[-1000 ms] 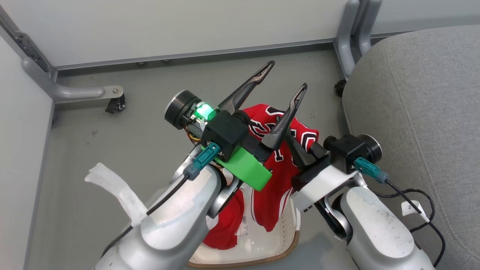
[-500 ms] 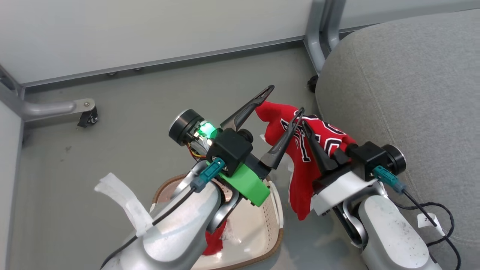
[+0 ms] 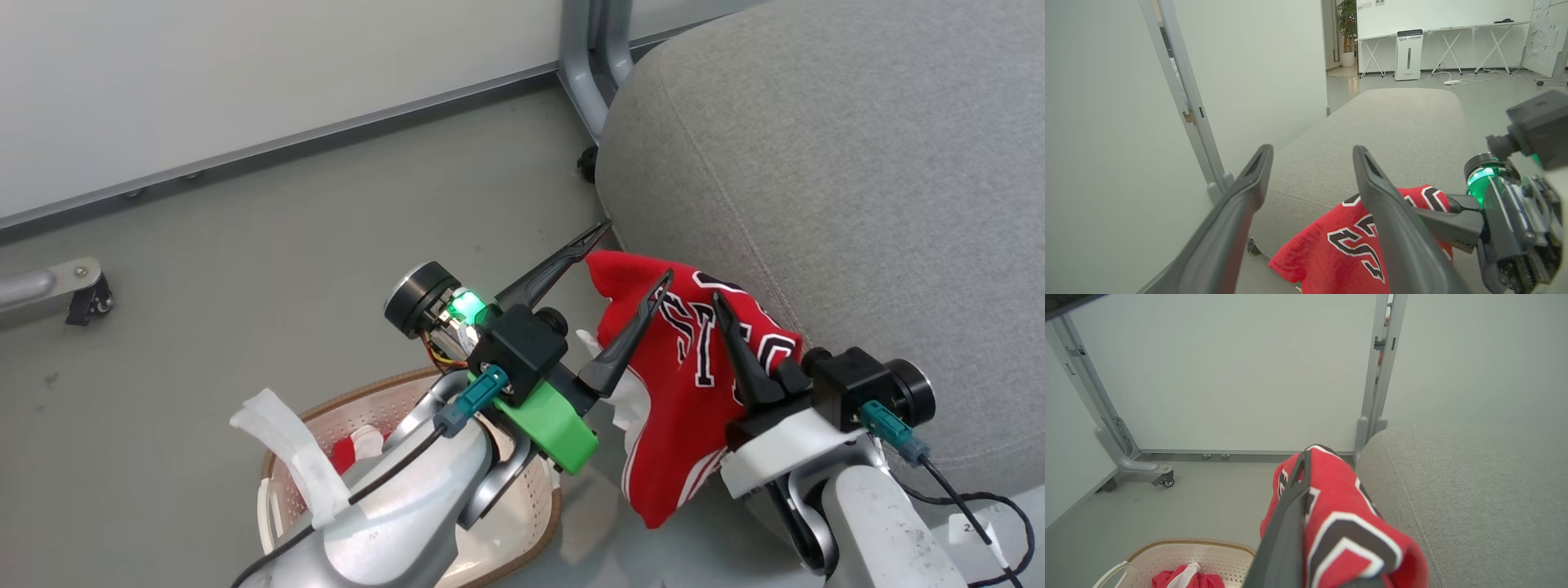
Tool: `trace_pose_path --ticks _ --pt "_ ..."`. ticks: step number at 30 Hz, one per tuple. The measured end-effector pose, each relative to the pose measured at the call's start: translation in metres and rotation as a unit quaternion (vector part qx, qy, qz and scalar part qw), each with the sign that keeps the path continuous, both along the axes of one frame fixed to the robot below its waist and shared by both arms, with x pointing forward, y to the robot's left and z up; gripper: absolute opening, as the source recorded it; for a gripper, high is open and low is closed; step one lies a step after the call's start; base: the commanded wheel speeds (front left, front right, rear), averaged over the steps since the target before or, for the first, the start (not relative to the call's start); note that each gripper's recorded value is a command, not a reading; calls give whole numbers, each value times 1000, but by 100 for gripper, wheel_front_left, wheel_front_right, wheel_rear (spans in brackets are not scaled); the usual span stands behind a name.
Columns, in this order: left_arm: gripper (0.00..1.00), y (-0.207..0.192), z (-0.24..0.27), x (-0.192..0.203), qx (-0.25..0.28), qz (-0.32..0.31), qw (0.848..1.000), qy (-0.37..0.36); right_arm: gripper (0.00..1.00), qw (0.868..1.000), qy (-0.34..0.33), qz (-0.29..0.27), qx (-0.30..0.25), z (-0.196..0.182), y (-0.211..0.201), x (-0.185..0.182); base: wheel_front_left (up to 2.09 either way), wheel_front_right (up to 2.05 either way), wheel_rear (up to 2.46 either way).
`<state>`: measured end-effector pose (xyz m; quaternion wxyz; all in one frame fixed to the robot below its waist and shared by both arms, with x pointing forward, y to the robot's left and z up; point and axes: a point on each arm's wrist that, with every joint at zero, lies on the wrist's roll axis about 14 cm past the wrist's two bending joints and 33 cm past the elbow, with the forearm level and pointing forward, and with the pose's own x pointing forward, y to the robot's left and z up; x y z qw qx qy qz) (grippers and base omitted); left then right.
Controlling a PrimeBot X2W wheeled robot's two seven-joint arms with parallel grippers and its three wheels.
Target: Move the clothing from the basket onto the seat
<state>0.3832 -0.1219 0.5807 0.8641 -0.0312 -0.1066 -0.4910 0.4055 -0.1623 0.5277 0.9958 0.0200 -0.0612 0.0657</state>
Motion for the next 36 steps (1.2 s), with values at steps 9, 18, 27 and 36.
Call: trace_pose_path --ticks 9,18,27,36 --pt "100 -26 -10 -6 -3 -41 999 14 0 996 24 -81 -6 -15 -52 -26 0 0 0" --pt "100 -30 -22 2 -4 -46 999 28 0 993 34 -111 -8 -21 -72 -28 0 0 0" --pt "100 -21 -35 27 -5 -29 999 38 0 988 -61 -130 -57 43 -100 28 0 0 0" --pt "100 -10 -66 63 4 -17 998 53 0 964 -169 -155 -132 121 -134 95 0 0 0"
